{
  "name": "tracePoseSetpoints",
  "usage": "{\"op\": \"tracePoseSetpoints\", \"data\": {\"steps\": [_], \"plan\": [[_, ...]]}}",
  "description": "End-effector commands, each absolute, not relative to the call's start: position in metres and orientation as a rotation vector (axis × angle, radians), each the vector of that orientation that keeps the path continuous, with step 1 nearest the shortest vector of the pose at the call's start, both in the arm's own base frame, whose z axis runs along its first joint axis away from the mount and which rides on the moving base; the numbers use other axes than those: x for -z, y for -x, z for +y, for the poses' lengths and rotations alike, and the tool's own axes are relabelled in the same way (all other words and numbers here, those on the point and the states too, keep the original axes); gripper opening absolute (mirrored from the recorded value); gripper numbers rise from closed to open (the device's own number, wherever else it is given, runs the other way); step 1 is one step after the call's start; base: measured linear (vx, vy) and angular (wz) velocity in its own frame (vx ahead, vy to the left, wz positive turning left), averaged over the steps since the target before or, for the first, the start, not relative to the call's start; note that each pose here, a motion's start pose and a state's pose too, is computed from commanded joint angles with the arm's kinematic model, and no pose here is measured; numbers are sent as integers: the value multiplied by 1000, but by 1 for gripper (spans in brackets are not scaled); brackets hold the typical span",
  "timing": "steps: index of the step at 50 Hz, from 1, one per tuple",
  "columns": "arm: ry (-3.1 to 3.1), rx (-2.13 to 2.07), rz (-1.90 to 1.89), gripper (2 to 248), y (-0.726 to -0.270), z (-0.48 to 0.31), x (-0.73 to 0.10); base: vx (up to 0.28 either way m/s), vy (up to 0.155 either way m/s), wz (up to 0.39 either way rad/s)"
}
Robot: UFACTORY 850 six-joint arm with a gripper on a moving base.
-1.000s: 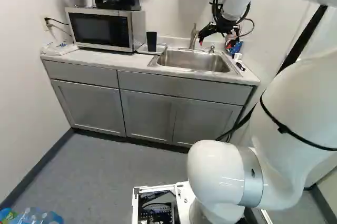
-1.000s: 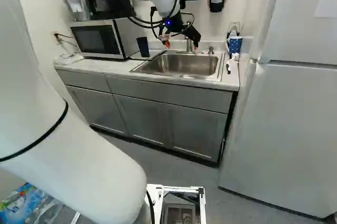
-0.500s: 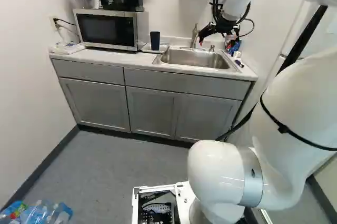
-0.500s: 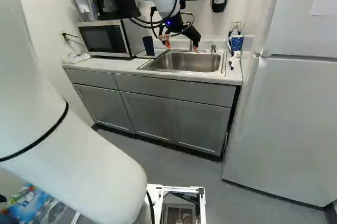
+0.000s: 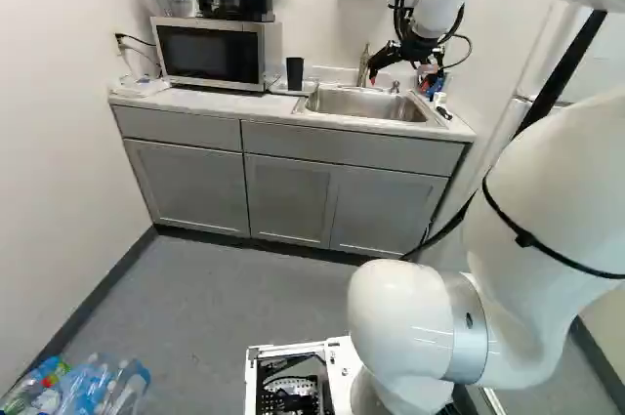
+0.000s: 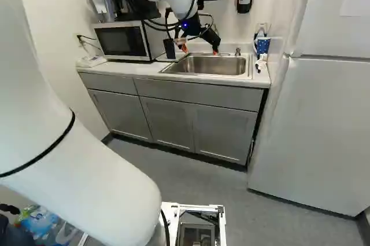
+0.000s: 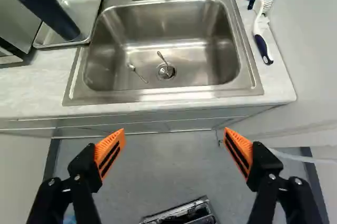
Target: Rinse the cup and place it in the tray
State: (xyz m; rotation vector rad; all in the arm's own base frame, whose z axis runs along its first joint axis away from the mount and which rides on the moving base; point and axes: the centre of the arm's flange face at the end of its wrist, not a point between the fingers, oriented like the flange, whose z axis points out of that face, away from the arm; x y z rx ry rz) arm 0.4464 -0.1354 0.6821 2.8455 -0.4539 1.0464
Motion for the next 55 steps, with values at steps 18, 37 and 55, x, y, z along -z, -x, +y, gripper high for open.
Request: {"op": "tracePoseSetpoints", "data": {"steps": [18, 37, 55], "plan": [[-2845, -1046, -454, 247, -446, -135, -682, -110, 90, -8], [-2845, -1046, -454, 247, -446, -135, -682, -44, 36, 6], [-2845, -1049, -452, 247, -446, -135, -681, 0, 0, 0]]}}
